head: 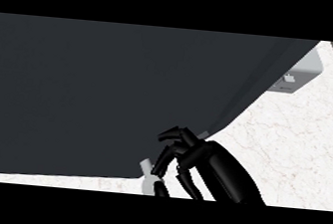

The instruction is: Pick up the bottled water, place it into the cabinet and close the cabinet

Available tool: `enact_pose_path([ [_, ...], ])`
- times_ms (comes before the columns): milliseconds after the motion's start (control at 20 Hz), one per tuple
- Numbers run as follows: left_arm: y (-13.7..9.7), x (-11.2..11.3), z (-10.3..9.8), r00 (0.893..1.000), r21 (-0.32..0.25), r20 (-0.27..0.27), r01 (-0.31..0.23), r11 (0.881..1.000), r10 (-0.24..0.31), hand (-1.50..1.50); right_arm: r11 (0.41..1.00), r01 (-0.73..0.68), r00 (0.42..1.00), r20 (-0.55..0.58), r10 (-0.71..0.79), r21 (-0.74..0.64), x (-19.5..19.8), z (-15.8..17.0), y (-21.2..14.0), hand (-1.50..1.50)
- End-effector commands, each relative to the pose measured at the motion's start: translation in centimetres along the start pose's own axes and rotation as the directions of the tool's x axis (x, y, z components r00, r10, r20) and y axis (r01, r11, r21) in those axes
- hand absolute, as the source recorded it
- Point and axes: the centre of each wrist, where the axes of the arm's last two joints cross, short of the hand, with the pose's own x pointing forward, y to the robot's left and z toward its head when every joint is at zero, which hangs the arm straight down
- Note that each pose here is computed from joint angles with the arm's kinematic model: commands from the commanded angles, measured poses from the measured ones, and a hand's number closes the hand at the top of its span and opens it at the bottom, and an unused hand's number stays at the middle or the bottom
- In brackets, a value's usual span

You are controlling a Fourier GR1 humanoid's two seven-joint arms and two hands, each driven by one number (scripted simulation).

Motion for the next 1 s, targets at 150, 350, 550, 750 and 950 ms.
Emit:
enact_pose_path([
  [150,1.2,2.4,1.2,1.0,0.017,0.023,-0.001,1.0,0.0,-1.5,0.995,0.102,0.984,0.143,-0.103,0.014,2.6,-5.3,-2.7,1.5],
  [350,1.5,3.3,1.6,1.0,0.021,0.025,-0.001,1.0,0.001,-1.5,0.991,0.133,0.982,0.134,-0.136,0.029,4.9,-8.6,-5.9,1.5],
  [550,2.4,2.7,2.1,0.998,0.037,0.06,-0.004,0.999,0.002,-1.5,0.991,0.119,0.986,0.106,-0.126,0.065,3.6,-10.7,-8.0,1.5],
  [750,1.9,5.6,3.0,1.0,0.016,0.019,0.014,1.0,-0.014,-1.5,0.994,0.08,0.992,0.094,-0.088,0.08,3.3,-11.5,-9.8,1.5],
  [950,2.7,4.9,2.6,0.999,0.037,0.05,0.02,0.999,-0.022,-1.5,0.994,0.072,0.993,0.086,-0.079,0.086,3.3,-14.5,-8.9,1.5],
])
